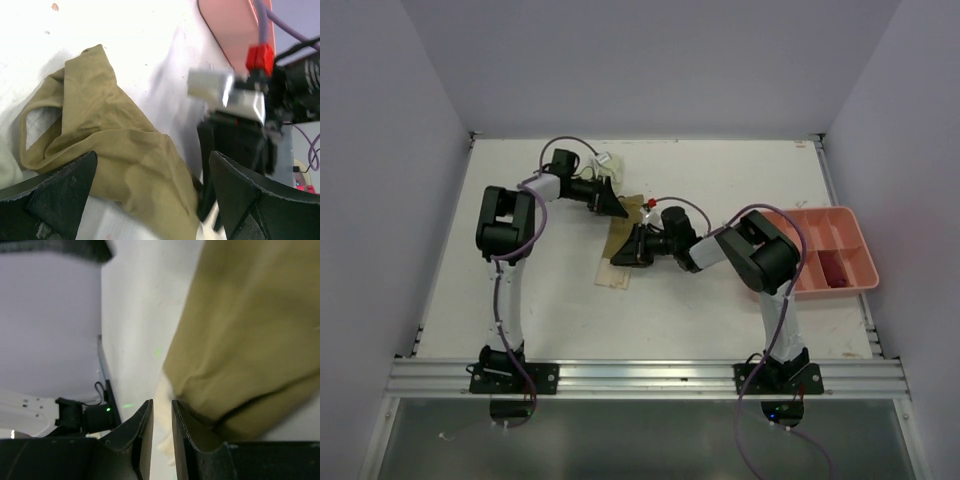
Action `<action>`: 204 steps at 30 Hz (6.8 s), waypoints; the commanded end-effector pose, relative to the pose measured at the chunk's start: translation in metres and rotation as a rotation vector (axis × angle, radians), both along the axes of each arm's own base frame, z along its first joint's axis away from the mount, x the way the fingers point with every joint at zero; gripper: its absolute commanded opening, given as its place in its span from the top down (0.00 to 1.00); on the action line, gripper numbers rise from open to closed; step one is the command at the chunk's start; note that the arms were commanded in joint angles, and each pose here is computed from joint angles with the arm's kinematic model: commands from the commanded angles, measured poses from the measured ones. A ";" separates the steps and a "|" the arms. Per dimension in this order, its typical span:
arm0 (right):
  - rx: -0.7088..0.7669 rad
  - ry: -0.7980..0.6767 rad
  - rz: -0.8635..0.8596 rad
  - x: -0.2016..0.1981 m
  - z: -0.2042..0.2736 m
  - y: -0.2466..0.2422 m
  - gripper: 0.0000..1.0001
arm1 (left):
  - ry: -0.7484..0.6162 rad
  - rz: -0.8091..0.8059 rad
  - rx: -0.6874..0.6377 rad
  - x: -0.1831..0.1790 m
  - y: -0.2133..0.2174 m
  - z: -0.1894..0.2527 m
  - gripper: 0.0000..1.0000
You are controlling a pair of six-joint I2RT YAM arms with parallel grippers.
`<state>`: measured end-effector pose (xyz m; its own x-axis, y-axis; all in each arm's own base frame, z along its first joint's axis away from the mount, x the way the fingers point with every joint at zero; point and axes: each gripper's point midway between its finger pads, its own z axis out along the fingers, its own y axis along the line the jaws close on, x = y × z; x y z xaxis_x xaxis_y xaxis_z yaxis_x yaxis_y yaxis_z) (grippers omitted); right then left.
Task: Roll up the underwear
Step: Fold the underwear, then roll the underwear
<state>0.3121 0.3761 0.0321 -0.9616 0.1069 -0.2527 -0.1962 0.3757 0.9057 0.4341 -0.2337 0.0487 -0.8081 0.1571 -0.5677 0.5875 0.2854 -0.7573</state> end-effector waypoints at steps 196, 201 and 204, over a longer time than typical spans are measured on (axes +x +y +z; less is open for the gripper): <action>-0.398 -0.779 0.579 -0.078 0.127 -0.166 0.60 | 0.033 -0.793 0.133 -0.232 -0.020 -0.039 1.00; -0.508 -0.888 0.750 -0.115 0.115 -0.150 0.57 | 0.093 -0.781 0.149 -0.230 -0.016 -0.057 1.00; -0.547 -0.947 0.813 -0.131 0.095 -0.123 0.55 | 0.120 -0.770 0.152 -0.228 -0.014 -0.063 1.00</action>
<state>0.1888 0.2424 0.1517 -0.2392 -0.6499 -0.7214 -0.9709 0.1553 0.1820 0.1996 -0.2571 0.0139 -0.5538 0.7308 -0.3990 0.5352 -0.0546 -0.8429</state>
